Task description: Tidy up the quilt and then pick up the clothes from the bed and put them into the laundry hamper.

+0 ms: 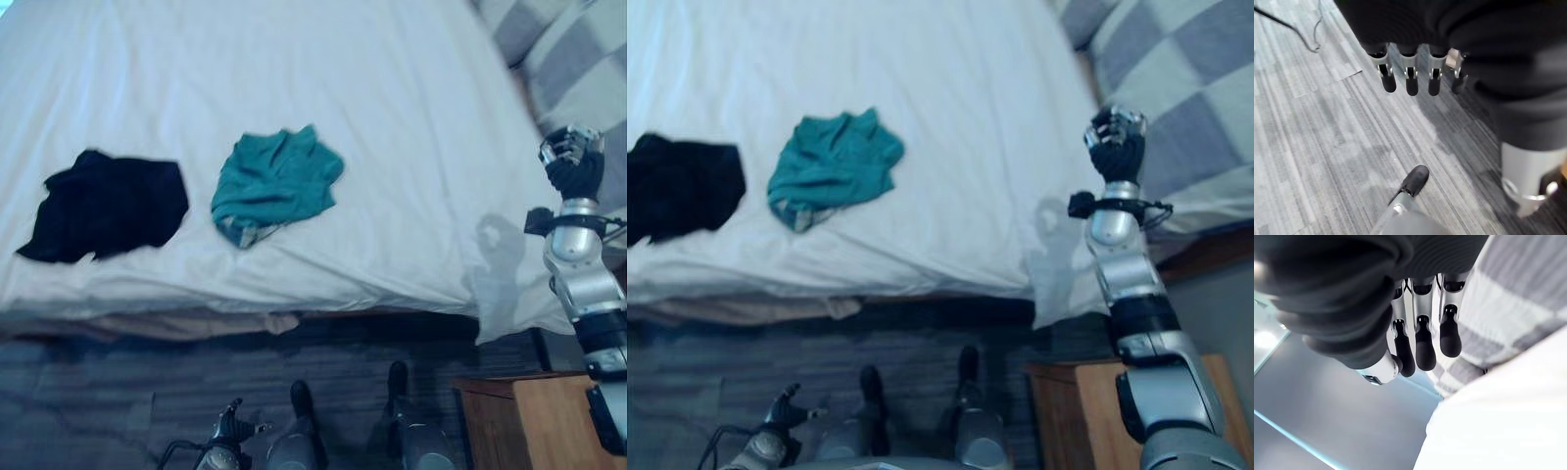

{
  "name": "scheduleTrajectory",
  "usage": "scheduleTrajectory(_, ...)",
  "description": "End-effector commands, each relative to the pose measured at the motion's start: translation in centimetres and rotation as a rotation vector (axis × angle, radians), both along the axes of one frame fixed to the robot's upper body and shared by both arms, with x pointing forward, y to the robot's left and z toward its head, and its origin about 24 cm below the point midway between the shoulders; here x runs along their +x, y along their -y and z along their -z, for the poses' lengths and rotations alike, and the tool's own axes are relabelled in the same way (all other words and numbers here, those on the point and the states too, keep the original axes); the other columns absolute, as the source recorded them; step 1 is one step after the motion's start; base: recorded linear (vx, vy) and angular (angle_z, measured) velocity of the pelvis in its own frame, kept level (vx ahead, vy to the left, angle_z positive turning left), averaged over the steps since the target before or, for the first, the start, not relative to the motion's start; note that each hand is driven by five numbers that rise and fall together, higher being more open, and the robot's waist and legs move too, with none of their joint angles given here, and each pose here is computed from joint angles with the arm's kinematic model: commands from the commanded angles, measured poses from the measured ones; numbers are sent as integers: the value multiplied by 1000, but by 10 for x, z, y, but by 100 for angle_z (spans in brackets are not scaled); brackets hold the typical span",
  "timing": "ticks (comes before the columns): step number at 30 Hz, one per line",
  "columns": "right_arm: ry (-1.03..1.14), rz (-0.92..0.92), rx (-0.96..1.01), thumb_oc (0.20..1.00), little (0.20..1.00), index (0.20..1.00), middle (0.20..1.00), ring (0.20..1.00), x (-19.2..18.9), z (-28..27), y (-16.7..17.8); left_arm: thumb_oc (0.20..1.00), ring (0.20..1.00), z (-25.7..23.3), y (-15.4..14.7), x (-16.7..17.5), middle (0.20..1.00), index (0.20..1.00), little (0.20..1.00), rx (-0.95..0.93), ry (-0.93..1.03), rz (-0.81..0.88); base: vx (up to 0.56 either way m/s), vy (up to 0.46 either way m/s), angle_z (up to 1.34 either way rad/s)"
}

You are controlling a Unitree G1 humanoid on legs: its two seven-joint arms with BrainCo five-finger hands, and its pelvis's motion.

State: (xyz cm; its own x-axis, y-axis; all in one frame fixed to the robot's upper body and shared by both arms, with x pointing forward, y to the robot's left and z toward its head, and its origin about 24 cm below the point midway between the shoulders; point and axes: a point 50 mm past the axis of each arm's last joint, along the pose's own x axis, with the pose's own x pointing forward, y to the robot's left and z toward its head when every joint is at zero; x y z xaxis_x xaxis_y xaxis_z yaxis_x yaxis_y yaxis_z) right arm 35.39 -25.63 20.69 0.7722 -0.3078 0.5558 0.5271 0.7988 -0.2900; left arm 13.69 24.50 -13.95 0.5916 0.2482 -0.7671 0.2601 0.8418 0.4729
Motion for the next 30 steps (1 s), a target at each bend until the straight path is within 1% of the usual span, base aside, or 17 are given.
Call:
scheduleTrajectory(1, -57, 33, 60, 200, 200, 200, 200, 200, 17, -4, 7, 1000, 1000, -21, -20, 38, 1000, 1000, 1000, 70, 110, -15, -62, -20, 12)
scheduleTrajectory(2, -55, 31, 59, 200, 200, 200, 200, 200, 17, -5, 7, 1000, 1000, -21, -20, 38, 1000, 1000, 1000, 69, 112, -17, -115, -33, 9)
scheduleTrajectory(3, -212, 71, 138, 200, 200, 200, 200, 200, 19, 39, 15, 1000, 1000, -21, -18, 40, 1000, 1000, 1000, 68, 115, -8, -72, -17, 12)
scheduleTrajectory(5, -260, 88, 165, 200, 200, 200, 200, 200, 17, 54, 18, 1000, 1000, -20, -17, 38, 1000, 1000, 1000, 67, 107, -9, -46, -2, 9)
scheduleTrajectory(6, -383, 132, 277, 200, 200, 200, 200, 200, 2, 105, 24, 1000, 1000, -18, -15, 37, 1000, 1000, 1000, 58, 100, -21, -20, 16, 16)
scheduleTrajectory(7, -384, 132, 277, 200, 200, 200, 200, 200, 2, 105, 24, 1000, 1000, -18, -15, 37, 1000, 1000, 1000, 58, 100, -20, -15, 36, 9)
scheduleTrajectory(8, -502, 181, 401, 200, 200, 200, 200, 200, -26, 160, 28, 1000, 1000, -19, -14, 39, 1000, 1000, 1000, 51, 103, -36, 0, 0, 0)
scheduleTrajectory(10, -536, 206, 441, 200, 200, 200, 200, 200, -38, 176, 31, 1000, 1000, -19, -14, 40, 1000, 1000, 1000, 50, 102, -42, 0, 0, 0)
scheduleTrajectory(12, -663, 334, 592, 200, 200, 200, 200, 200, -97, 233, 53, 1000, 1000, -18, -23, 36, 1000, 1000, 1000, 65, 81, -95, 36, 47, 5)
scheduleTrajectory(15, -855, 387, 603, 200, 200, 200, 200, 200, -147, 276, 53, 1000, 1000, -15, -27, 26, 1000, 1000, 1000, 72, 43, -118, 50, 56, -4)
scheduleTrajectory(16, -855, 386, 603, 200, 200, 200, 200, 200, -147, 276, 53, 1000, 1000, -15, -27, 26, 1000, 1000, 1000, 73, 43, -119, 94, 84, -14)
scheduleTrajectory(17, -997, 406, 612, 200, 200, 200, 200, 200, -180, 302, 46, 1000, 1000, -12, -30, 19, 1000, 1000, 1000, 77, 23, -126, 87, 106, -16)
scheduleTrajectory(18, -1086, 404, 616, 200, 200, 200, 200, 200, -196, 316, 39, 1000, 1000, -12, -30, 18, 1000, 1000, 1000, 75, 18, -127, 112, 172, -12)
scheduleTrajectory(20, -1169, 395, 624, 736, 736, 736, 736, 736, -210, 327, 31, 1000, 1000, -12, -30, 17, 1000, 1000, 1000, 72, 14, -130, 42, 138, -8)
scheduleTrajectory(21, -1289, 370, 632, 1000, 1000, 1000, 1000, 1000, -228, 342, 17, 1000, 1000, -14, -30, 22, 1000, 1000, 1000, 65, 22, -119, 23, 165, -15)
scheduleTrajectory(26, -1407, 218, 529, 1000, 1000, 1000, 1000, 1000, -225, 351, -11, 1000, 1000, -15, -27, 27, 1000, 1000, 1000, 68, 27, -83, -26, 137, -11)
scheduleTrajectory(30, -1432, -91, 273, 1000, 1000, 1000, 1000, 1000, -196, 347, -58, 1000, 1000, -12, -23, 20, 1000, 1000, 1000, 72, 12, -35, -75, 57, -4)
